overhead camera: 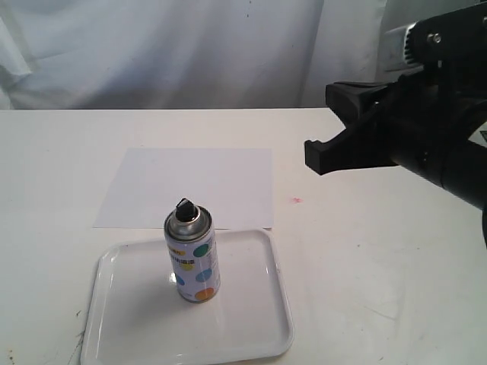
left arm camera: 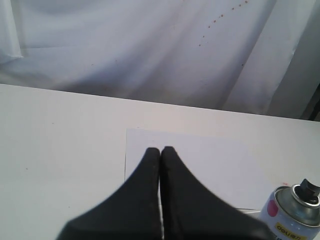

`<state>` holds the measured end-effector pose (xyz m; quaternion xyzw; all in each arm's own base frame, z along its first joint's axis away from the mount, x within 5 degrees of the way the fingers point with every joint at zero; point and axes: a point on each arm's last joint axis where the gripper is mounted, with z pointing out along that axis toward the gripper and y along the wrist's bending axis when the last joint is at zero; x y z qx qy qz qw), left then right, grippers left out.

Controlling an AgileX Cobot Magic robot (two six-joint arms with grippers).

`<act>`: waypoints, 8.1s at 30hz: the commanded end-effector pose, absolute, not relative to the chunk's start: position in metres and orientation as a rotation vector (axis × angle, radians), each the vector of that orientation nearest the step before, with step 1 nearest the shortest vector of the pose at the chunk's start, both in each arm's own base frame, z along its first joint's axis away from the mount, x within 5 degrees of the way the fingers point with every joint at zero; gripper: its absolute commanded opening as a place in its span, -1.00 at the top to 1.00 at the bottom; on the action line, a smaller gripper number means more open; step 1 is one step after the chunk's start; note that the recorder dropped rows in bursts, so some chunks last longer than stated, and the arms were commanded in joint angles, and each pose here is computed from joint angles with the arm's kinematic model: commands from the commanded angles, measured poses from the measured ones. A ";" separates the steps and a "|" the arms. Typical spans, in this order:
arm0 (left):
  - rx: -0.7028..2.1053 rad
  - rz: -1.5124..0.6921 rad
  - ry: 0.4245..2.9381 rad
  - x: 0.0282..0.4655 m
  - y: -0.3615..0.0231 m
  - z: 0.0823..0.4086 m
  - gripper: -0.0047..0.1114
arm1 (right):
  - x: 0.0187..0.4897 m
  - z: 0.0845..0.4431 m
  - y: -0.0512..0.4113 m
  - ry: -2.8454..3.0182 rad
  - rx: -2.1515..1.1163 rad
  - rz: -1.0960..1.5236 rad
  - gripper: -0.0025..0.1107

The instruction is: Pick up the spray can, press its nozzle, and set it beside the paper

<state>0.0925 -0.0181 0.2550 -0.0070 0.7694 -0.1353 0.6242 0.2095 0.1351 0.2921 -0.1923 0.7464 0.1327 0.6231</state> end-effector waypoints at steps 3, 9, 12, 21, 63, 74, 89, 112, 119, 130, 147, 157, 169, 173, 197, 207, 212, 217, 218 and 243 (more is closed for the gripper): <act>-0.014 -0.317 1.763 0.092 -0.019 0.254 0.92 | 0.209 0.295 0.133 1.683 -0.453 0.271 0.96; -0.014 -0.317 1.763 0.092 -0.019 0.254 0.92 | 0.208 0.299 0.129 1.695 -0.358 0.310 0.96; -0.014 -0.317 1.763 0.092 -0.019 0.254 0.92 | 0.203 0.306 0.124 1.684 -0.310 0.343 0.96; -0.014 -0.317 1.763 0.092 -0.019 0.254 0.92 | 0.182 0.320 0.072 1.819 -0.256 0.370 0.96; -0.014 -0.317 1.763 0.092 -0.019 0.254 0.92 | 0.056 0.201 0.001 1.618 0.088 0.090 0.96; -0.014 -0.317 1.763 0.092 -0.019 0.254 0.92 | 0.056 0.194 -0.003 1.691 0.118 0.012 0.96; -0.014 -0.317 1.763 0.092 -0.019 0.254 0.92 | 0.053 0.182 -0.002 1.827 0.057 -0.030 0.96; -0.014 -0.317 1.763 0.092 -0.019 0.254 0.92 | 0.053 0.182 -0.002 1.827 0.063 -0.024 0.96; -0.014 -0.317 1.763 0.092 -0.019 0.254 0.92 | 0.053 0.182 -0.002 1.827 0.063 -0.024 0.96; -0.014 -0.317 1.763 0.092 -0.019 0.254 0.92 | 0.053 0.182 -0.002 1.827 0.063 -0.024 0.96; 0.075 0.041 1.847 0.072 -0.001 0.245 0.92 | 0.053 0.182 -0.002 1.827 0.063 -0.024 0.96; -0.030 -0.015 1.748 0.051 -0.001 0.207 0.92 | 0.053 0.182 -0.002 1.827 0.063 -0.024 0.96; -0.025 -0.012 1.793 0.054 -0.001 0.185 0.92 | 0.053 0.182 -0.002 1.827 0.064 -0.022 0.96; -0.002 0.022 1.786 0.054 0.000 0.186 0.92 | 0.053 0.182 -0.002 1.827 0.064 -0.022 0.96; -0.017 -0.003 1.839 0.053 0.000 0.181 0.92 | 0.053 0.182 -0.002 1.827 0.064 -0.022 0.96; -0.017 -0.003 1.839 0.053 0.000 0.181 0.92 | 0.053 0.182 -0.002 1.827 0.064 -0.022 0.96; -0.014 -0.002 1.839 0.053 0.000 0.181 0.92 | 0.053 0.182 -0.002 1.827 0.064 -0.022 0.96; -0.014 -0.002 1.839 0.053 0.000 0.181 0.92 | 0.053 0.182 -0.002 1.827 0.064 -0.022 0.96; -0.014 -0.002 1.839 0.053 0.000 0.181 0.92 | 0.053 0.182 -0.002 1.827 0.064 -0.022 0.96; -0.012 -0.001 1.839 0.053 0.000 0.181 0.92 | 0.053 0.182 -0.002 1.827 0.064 -0.022 0.96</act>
